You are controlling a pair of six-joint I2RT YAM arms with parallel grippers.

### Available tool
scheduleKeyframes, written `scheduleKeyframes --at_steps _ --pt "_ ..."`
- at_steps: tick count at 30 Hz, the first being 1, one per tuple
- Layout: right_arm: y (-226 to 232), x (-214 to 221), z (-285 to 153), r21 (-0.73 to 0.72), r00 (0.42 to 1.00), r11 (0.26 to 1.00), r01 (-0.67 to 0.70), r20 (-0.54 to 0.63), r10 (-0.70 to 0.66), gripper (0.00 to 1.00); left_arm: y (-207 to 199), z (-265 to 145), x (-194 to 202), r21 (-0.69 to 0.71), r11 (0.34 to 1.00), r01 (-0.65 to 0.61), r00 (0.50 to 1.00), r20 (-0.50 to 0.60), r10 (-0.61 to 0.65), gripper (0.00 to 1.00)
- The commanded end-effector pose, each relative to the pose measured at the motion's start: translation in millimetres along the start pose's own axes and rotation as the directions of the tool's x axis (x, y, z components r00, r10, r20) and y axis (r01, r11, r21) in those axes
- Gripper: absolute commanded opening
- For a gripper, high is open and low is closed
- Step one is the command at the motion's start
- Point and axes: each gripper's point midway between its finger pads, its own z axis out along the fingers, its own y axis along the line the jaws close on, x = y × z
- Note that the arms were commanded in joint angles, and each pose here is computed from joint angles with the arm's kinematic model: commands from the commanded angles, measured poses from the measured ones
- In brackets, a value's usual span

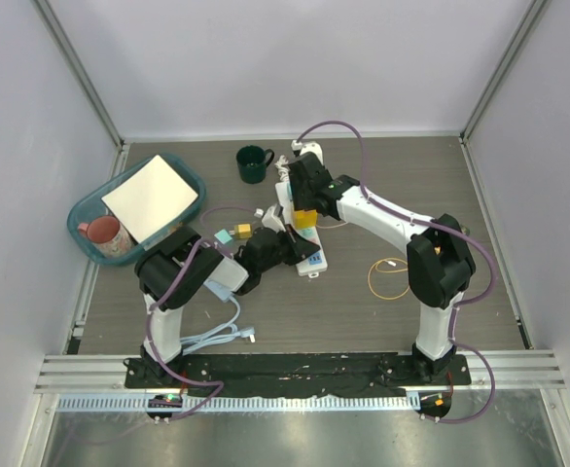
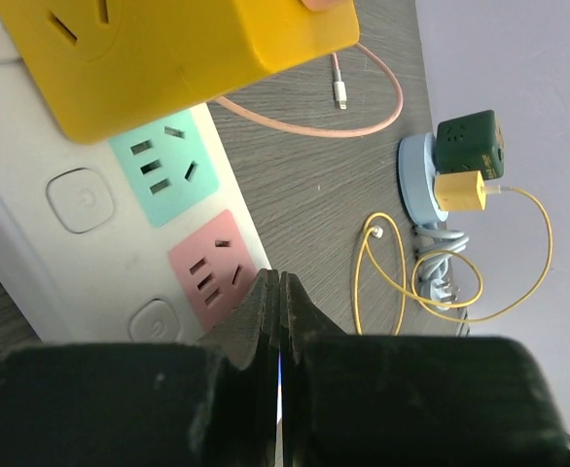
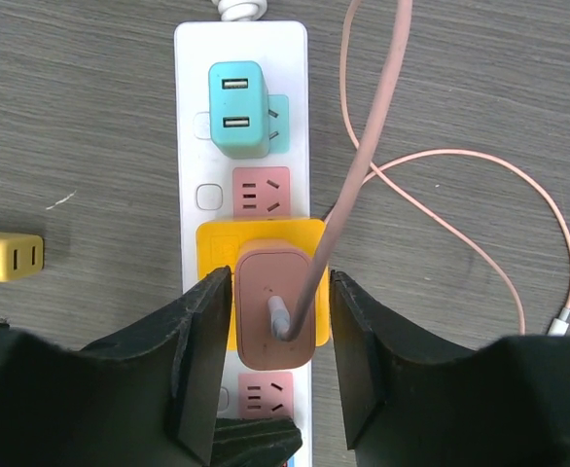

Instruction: Pull the plug off the socket

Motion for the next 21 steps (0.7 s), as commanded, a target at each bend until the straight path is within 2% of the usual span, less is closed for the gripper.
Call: scheduleKeyframes --at_steps 1,7,10,11,15,21 --pt "4 -16 -3 -0.003 0.999 1.000 -0.017 0.039 0.017 0.49 48 -8 17 -0.145 0.989 0.017 1.000 -0.017 -0.019 0.01" --pt "5 -13 0 -0.011 1.000 1.000 -0.011 0.027 0.011 0.46 63 -13 20 -0.223 0.975 -0.002 1.000 -0.024 -0.004 0.01" --pt "7 -15 -2 -0.018 0.999 1.000 -0.005 0.033 0.005 0.35 72 -16 17 -0.277 0.961 -0.013 1.000 -0.021 0.007 0.01" --pt "6 -17 -4 -0.018 0.999 1.000 -0.002 0.035 0.003 0.22 77 -17 20 -0.304 0.952 -0.023 0.999 -0.033 0.013 0.01" --pt "8 -26 -9 -0.034 0.998 0.999 0.020 0.059 -0.018 0.03 86 -17 23 -0.355 0.934 -0.035 0.998 -0.057 0.016 0.01" --pt "9 -37 -13 -0.042 0.995 0.998 0.055 0.090 -0.051 0.01 95 -22 35 -0.376 0.926 -0.035 0.998 -0.067 0.010 0.01"
